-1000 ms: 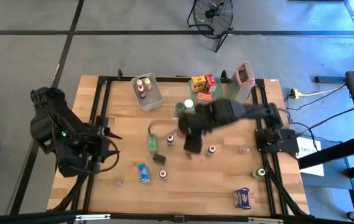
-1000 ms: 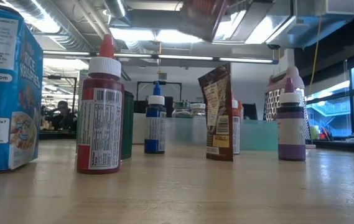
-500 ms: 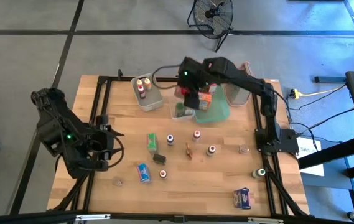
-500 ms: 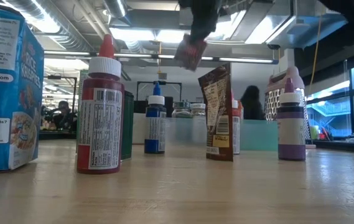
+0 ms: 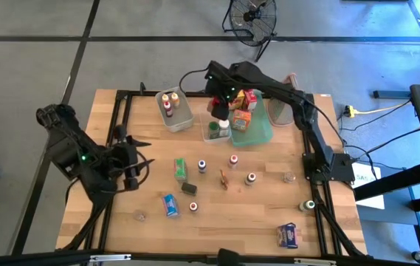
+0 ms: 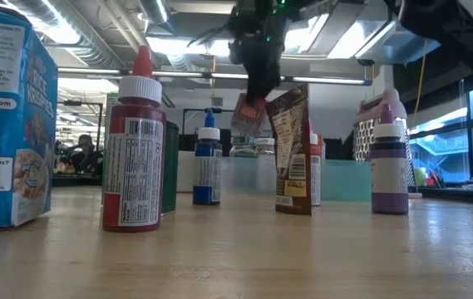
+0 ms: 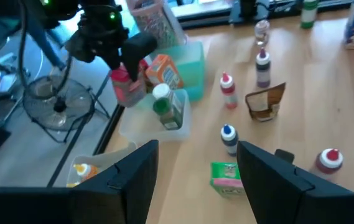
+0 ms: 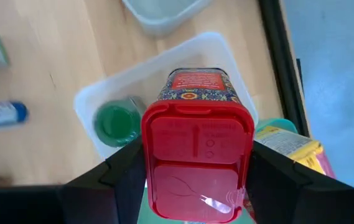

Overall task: Pick & Place Kitchen Items
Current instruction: Put the red seasoning can into the white bin

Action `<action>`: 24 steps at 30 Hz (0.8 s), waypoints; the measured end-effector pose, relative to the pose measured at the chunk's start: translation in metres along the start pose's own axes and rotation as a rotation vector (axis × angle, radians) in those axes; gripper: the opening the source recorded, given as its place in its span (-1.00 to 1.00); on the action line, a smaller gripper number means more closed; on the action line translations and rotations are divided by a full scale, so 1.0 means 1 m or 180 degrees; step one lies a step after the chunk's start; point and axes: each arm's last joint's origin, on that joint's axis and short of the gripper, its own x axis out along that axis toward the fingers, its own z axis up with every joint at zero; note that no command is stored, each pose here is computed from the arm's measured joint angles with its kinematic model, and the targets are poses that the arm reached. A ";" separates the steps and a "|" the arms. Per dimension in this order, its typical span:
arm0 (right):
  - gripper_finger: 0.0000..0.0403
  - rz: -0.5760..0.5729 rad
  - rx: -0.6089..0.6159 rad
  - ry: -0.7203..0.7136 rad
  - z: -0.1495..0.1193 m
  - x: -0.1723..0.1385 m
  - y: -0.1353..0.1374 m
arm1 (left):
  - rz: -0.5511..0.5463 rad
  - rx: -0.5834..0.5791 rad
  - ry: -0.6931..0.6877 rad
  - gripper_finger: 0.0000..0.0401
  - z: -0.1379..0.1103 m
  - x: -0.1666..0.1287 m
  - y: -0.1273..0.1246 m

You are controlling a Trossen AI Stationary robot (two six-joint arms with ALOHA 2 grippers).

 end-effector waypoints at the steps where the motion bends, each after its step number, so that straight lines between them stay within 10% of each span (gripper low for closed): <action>1: 0.10 0.0005 -0.0058 0.0038 0.000 0.004 -0.001 | 0.0007 -0.0004 0.0041 0.06 0.001 0.002 0.001; 24: 0.10 0.0091 -0.0656 0.0296 -0.002 0.053 -0.042 | -0.0170 0.0459 0.0594 0.06 0.014 0.036 0.030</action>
